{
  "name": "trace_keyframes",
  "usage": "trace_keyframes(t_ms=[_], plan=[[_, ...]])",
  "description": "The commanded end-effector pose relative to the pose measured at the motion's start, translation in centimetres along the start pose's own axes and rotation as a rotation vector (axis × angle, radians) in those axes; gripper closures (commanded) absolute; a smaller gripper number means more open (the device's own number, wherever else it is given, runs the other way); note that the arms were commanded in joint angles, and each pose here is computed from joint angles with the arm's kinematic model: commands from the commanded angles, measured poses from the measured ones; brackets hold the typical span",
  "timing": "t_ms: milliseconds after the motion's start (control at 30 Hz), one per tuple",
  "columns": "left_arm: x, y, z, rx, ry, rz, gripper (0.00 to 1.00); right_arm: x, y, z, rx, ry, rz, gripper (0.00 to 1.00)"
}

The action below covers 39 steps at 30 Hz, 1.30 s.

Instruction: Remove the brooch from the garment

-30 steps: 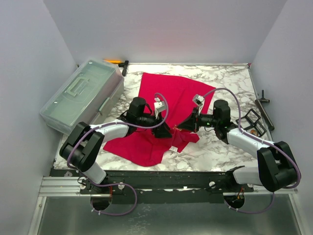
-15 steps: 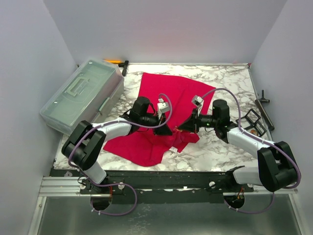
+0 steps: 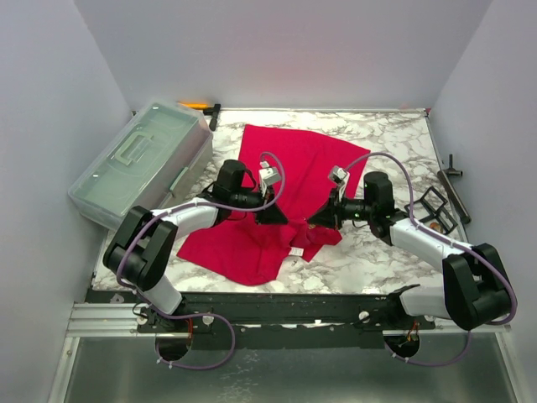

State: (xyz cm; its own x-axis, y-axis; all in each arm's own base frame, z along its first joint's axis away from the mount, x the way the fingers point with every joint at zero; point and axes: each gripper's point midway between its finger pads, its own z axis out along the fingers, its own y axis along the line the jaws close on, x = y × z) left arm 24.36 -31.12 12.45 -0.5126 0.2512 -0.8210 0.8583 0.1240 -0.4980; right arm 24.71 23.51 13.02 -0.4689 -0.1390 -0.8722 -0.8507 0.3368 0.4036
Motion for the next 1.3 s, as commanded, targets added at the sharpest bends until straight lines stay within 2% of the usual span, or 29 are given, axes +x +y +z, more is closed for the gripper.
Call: trace_keyframes(t_ms=[0, 367, 600, 733, 800, 867, 933, 1067, 1167, 1200, 1267], plan=[[-1.4, -1.0, -1.0, 0.036, -0.027, 0.036, 1.00, -1.3, -1.1, -0.3, 0.061, -0.015, -0.036, 0.99], [-1.0, 0.2, -2.3, -0.006, -0.041, 0.029, 1.00, -1.8, -4.2, -1.0, 0.196, -0.015, -0.027, 0.99], [-0.1, 1.4, -2.6, -0.029, -0.034, 0.013, 1.00, -2.7, -4.2, -1.1, 0.179, -0.043, 0.048, 0.99], [0.8, 3.5, -2.8, -0.114, -0.001, 0.011, 1.00, -3.1, -3.5, -1.2, 0.126, -0.060, 0.104, 0.99], [1.1, 5.2, -3.1, -0.207, 0.018, 0.007, 0.87, -3.3, -2.9, -1.2, 0.081, -0.070, 0.145, 0.99], [1.1, 6.6, -3.5, -0.279, 0.032, 0.007, 0.66, -3.3, -2.2, -1.1, 0.022, -0.072, 0.203, 0.99], [0.9, 7.1, -3.8, -0.306, 0.036, 0.001, 0.51, -3.4, -1.5, -1.2, -0.042, -0.075, 0.264, 0.99], [-1.5, 5.4, -4.2, -0.243, 0.001, 0.016, 0.36, -3.5, 0.2, -1.7, -0.174, -0.087, 0.362, 0.99], [-3.5, 2.7, -4.2, -0.142, -0.039, 0.028, 0.18, -3.7, 0.9, -2.0, -0.213, -0.097, 0.413, 0.99], [-4.1, 1.8, -4.1, -0.111, -0.050, 0.017, 0.14, -3.8, 1.1, -2.0, -0.220, -0.103, 0.425, 0.99], [-5.0, 0.2, -3.8, -0.056, -0.059, -0.020, 0.14, -4.1, 1.6, -2.3, -0.231, -0.121, 0.443, 0.99]])
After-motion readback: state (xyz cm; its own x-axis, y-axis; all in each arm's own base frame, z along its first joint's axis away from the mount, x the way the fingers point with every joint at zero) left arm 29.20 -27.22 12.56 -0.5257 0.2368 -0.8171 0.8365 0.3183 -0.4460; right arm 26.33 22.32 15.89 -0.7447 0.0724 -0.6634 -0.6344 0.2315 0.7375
